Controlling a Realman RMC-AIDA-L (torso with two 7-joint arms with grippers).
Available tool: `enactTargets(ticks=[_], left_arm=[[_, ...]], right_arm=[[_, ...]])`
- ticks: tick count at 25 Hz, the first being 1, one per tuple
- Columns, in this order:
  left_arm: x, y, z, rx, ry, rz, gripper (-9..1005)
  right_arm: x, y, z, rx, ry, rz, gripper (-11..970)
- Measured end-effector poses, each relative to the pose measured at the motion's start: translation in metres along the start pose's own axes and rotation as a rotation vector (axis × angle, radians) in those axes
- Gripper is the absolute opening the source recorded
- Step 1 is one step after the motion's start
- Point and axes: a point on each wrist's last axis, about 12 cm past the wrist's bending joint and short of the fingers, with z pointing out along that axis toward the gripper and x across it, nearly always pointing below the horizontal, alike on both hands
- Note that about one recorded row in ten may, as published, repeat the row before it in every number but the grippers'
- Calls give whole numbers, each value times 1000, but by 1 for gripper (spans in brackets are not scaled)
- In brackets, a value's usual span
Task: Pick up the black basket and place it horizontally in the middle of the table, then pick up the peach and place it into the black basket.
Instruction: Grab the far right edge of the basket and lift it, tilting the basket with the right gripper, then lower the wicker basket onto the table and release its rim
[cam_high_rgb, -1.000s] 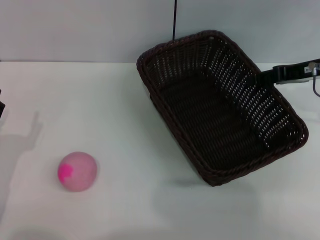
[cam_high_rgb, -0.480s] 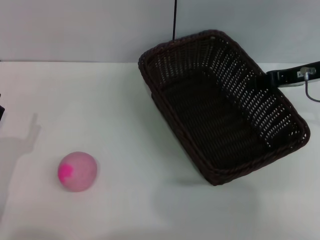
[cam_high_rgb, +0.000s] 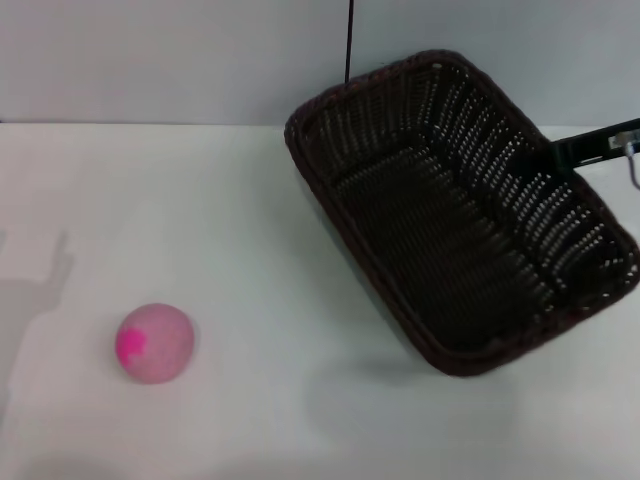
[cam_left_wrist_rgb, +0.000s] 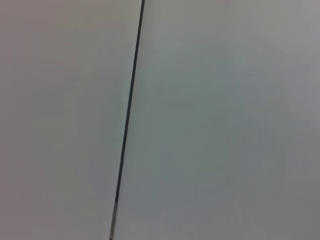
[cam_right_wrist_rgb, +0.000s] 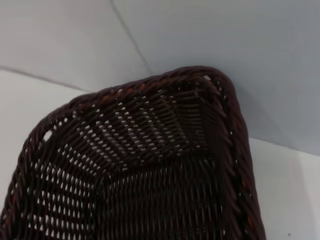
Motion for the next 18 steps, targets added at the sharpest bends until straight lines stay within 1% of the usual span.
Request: enactTargets(ticks=[3,7,10,14,18], left_arm=[[0,2,-3,-5,3,11,772],[-1,4,-4,-6,6,21,772],[-1,5,-4,-4,5,28,773],[0,2,-1,31,13,32,773],[1,0,-1,43,16,29,773]], right_arm=[[-2,10,-16,-13,29,-92,156],[-1,28,-34,-73,121,-280,157],[-3,37,-43,-102,152,-420,157],[-5,49,-44,-94,154,-631,158],[-7,61,-35,-99,138,-801,156]])
